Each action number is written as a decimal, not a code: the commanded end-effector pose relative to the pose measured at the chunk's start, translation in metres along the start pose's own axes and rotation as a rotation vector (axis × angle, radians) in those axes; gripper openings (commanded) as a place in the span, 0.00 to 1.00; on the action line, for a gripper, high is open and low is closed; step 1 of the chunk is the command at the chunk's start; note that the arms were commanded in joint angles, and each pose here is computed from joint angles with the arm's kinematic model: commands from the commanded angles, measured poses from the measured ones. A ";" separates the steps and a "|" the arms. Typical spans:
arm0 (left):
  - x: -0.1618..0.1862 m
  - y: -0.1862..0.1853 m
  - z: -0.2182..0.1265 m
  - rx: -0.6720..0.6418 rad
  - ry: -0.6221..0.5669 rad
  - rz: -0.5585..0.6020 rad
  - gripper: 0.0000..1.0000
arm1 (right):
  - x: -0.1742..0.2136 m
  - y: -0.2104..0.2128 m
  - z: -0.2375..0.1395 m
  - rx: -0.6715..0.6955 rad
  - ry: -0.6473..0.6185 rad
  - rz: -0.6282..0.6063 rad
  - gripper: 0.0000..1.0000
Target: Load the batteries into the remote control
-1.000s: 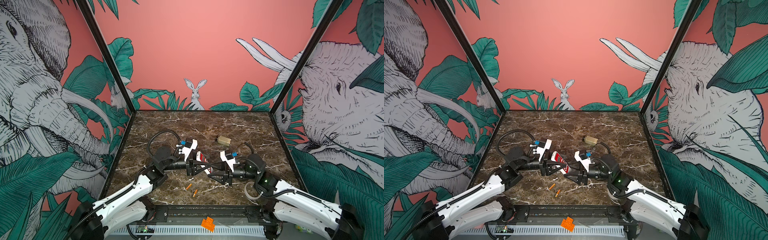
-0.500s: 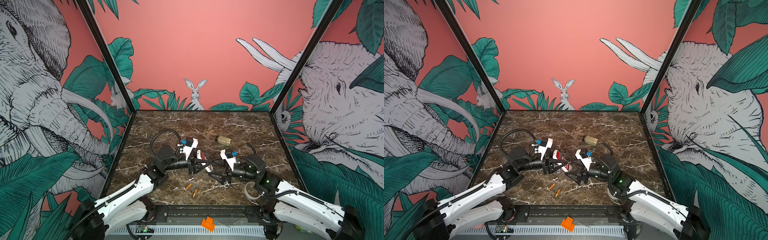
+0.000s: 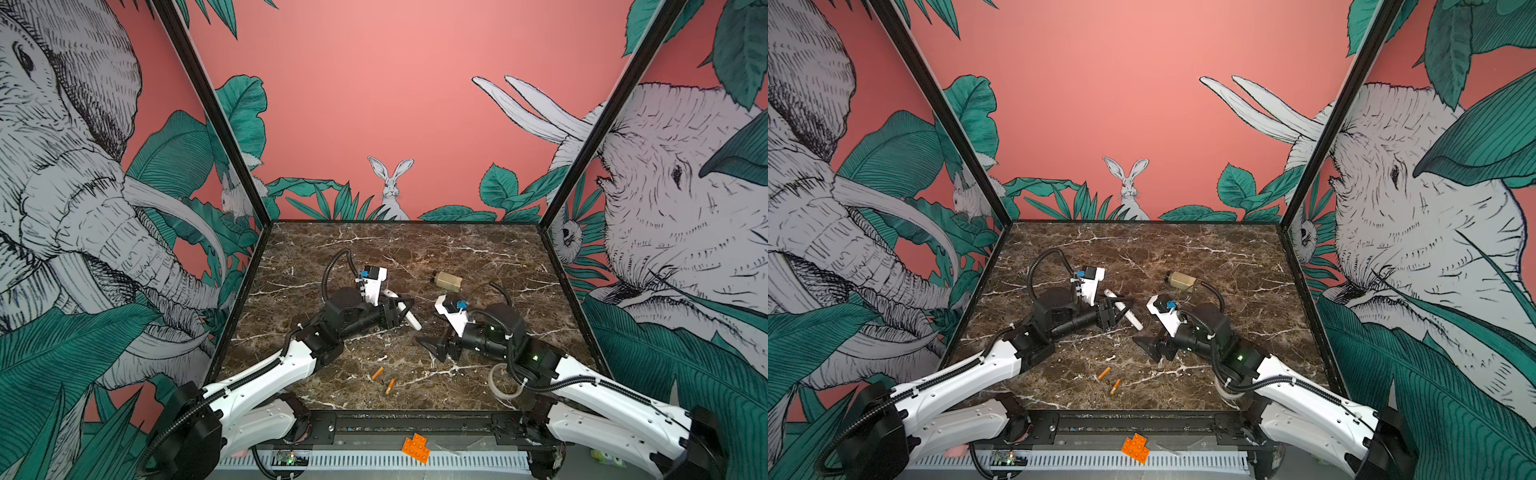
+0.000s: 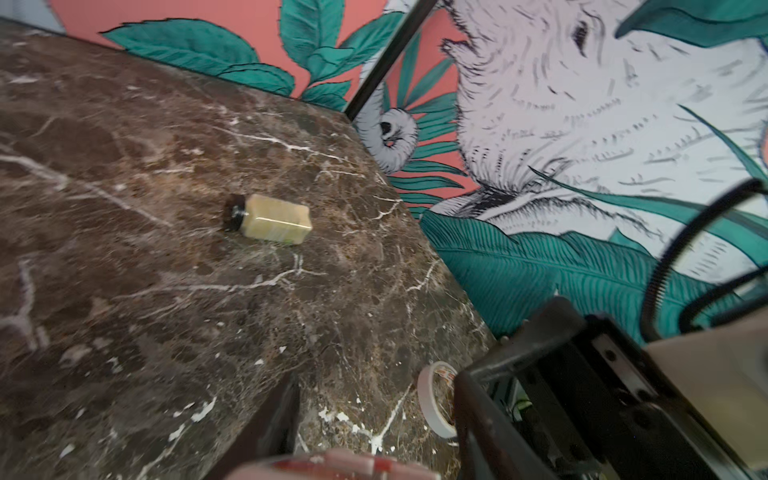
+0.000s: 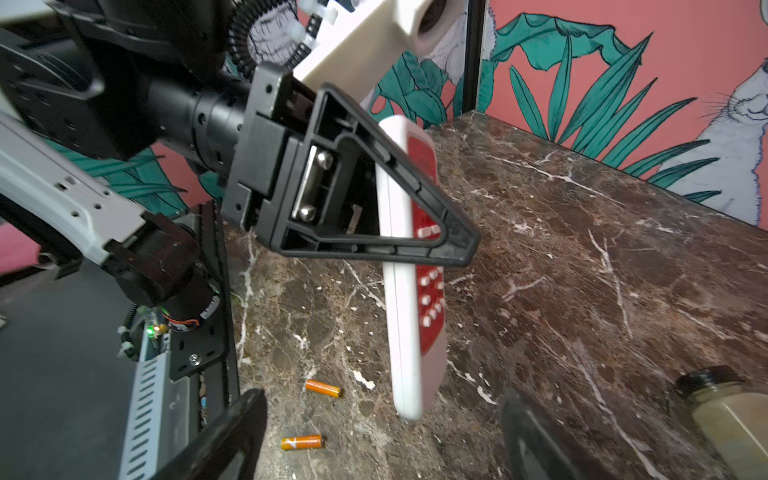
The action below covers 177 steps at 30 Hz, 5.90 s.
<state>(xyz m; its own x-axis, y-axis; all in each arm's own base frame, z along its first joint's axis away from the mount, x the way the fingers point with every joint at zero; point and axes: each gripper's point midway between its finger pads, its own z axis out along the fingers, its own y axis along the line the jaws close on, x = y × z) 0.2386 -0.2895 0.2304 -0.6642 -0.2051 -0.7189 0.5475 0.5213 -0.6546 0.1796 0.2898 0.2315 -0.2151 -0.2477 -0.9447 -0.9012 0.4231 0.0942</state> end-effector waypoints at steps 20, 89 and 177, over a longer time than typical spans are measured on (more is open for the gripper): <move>-0.009 0.029 0.000 -0.150 -0.081 -0.253 0.00 | 0.021 -0.037 0.053 0.181 0.173 -0.099 0.69; -0.003 -0.074 -0.072 0.380 0.056 0.362 0.76 | 0.005 0.032 0.010 -0.336 0.046 -0.076 0.00; -0.044 0.009 -0.048 0.095 -0.292 -0.137 0.00 | 0.009 -0.051 0.043 -0.135 -0.171 0.612 0.58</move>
<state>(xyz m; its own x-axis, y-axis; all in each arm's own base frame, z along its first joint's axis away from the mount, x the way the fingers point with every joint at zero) 0.2465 -0.2433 0.2520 -0.6104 -0.4449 -0.6554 0.5012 0.4238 -0.7545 0.2396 0.3007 0.1883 -0.6735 0.1118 -0.7307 -0.6503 0.3804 0.6576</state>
